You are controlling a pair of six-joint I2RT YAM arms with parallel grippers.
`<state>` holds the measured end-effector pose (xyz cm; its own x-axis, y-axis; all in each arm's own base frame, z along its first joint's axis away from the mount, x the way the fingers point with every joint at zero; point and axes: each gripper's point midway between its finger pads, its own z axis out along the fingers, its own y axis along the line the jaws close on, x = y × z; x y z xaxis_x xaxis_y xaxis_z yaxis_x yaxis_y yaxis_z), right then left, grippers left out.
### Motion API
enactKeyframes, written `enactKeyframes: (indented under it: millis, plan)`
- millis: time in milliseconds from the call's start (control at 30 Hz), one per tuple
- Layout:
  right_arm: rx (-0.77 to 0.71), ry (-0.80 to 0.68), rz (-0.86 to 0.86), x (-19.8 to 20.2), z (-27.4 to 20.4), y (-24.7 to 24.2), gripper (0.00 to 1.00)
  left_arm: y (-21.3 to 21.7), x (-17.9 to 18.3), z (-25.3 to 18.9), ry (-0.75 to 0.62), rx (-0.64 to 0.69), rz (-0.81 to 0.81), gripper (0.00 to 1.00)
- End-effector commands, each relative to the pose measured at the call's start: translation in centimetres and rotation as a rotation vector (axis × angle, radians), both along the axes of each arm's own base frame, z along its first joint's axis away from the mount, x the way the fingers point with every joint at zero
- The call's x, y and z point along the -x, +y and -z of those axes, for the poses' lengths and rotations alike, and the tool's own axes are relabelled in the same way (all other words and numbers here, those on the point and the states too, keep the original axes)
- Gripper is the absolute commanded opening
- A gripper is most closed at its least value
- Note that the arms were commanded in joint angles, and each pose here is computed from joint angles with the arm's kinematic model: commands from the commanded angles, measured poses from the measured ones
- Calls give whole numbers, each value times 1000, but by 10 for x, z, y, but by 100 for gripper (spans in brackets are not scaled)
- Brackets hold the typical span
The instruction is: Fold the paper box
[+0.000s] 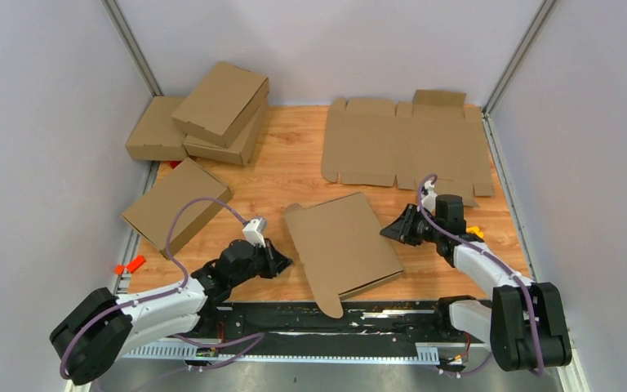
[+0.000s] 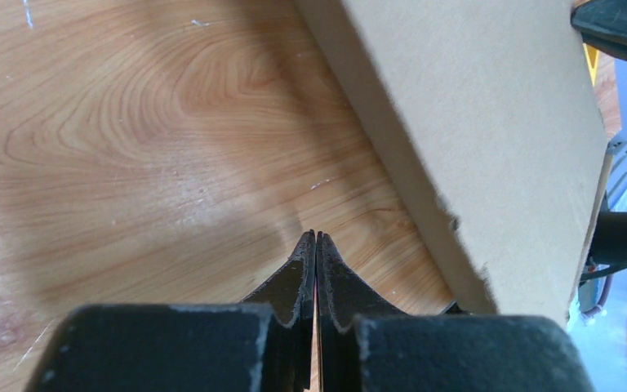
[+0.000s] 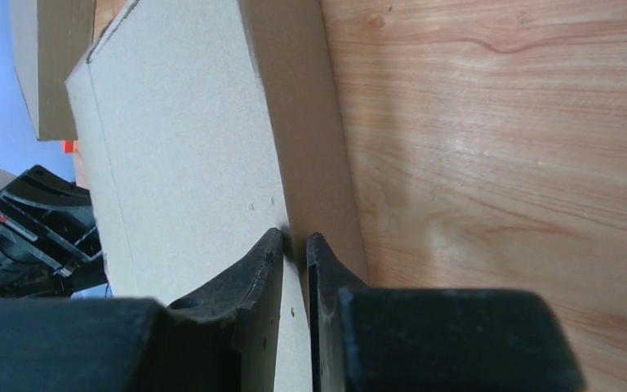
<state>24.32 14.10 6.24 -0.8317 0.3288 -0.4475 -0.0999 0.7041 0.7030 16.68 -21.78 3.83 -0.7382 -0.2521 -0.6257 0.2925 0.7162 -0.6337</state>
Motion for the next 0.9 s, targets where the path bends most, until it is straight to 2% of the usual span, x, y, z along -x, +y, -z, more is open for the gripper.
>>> enactKeyframes:
  millis: [0, 300, 367, 600, 867]
  plan:
    - [195, 113, 176, 2, 38, -39, 14, 5, -1, 3, -10, -22, -11, 3]
    - [226, 126, 237, 1, 42, -48, 5, 3, -2, 6, 3, -18, -15, 3]
    - [220, 135, 227, 1, 43, -46, 0, -1, -2, 7, 10, -6, -7, 2]
    - [220, 138, 185, 2, 45, -39, 0, -19, -6, 10, 24, 22, 30, 0]
    - [237, 115, 141, 0, 40, -30, 0, -55, -13, -2, -24, 24, 87, 0]
